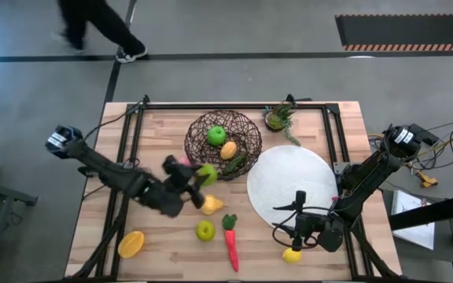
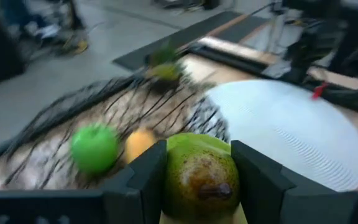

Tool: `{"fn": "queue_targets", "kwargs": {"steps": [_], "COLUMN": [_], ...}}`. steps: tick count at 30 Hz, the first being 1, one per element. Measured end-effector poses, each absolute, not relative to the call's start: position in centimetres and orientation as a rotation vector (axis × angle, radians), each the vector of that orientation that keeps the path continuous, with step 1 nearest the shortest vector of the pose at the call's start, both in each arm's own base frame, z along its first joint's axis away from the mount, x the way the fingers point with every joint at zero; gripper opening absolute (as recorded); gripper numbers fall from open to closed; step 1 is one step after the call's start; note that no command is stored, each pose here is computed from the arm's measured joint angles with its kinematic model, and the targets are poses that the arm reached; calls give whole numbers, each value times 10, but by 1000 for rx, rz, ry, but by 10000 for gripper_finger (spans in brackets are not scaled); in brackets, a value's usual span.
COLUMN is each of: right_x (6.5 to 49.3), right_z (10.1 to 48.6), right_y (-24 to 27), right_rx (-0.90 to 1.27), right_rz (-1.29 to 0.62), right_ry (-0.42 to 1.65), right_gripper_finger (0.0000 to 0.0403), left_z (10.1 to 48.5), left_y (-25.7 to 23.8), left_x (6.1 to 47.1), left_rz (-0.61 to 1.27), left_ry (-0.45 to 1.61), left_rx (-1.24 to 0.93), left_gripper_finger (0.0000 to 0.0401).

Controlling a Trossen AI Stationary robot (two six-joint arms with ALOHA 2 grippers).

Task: Build produce basket
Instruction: Put the green pear into the wire basket

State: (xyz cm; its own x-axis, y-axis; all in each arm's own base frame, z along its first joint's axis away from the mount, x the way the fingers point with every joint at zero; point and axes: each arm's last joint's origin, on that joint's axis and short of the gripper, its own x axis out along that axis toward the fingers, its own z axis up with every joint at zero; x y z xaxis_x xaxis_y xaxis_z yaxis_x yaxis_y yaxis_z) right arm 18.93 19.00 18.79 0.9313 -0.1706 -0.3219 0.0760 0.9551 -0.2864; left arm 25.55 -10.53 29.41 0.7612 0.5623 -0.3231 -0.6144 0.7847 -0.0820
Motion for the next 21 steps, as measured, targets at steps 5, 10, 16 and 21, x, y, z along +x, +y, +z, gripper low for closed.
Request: {"fn": "queue_targets", "kwargs": {"steps": [5,10,16,21], "right_x": [189,189,190,191], "right_z": [188,188,184,178], "right_y": [190,190,191,193], "right_rx": [-275,-262,-268,-266], "right_rz": [-127,-129,-131,-135], "right_ry": [352,351,359,371], "right_gripper_finger": [224,224,224,224], "left_z": [291,266,230,214], "left_y": [-79,-45,-16,-3], "left_x": [295,318,338,340], "left_rz": [567,666,677,733], "left_ry": [290,368,492,559], "left_rx": [-148,-140,-204,-205], "left_gripper_finger": [144,145,145,145]}}
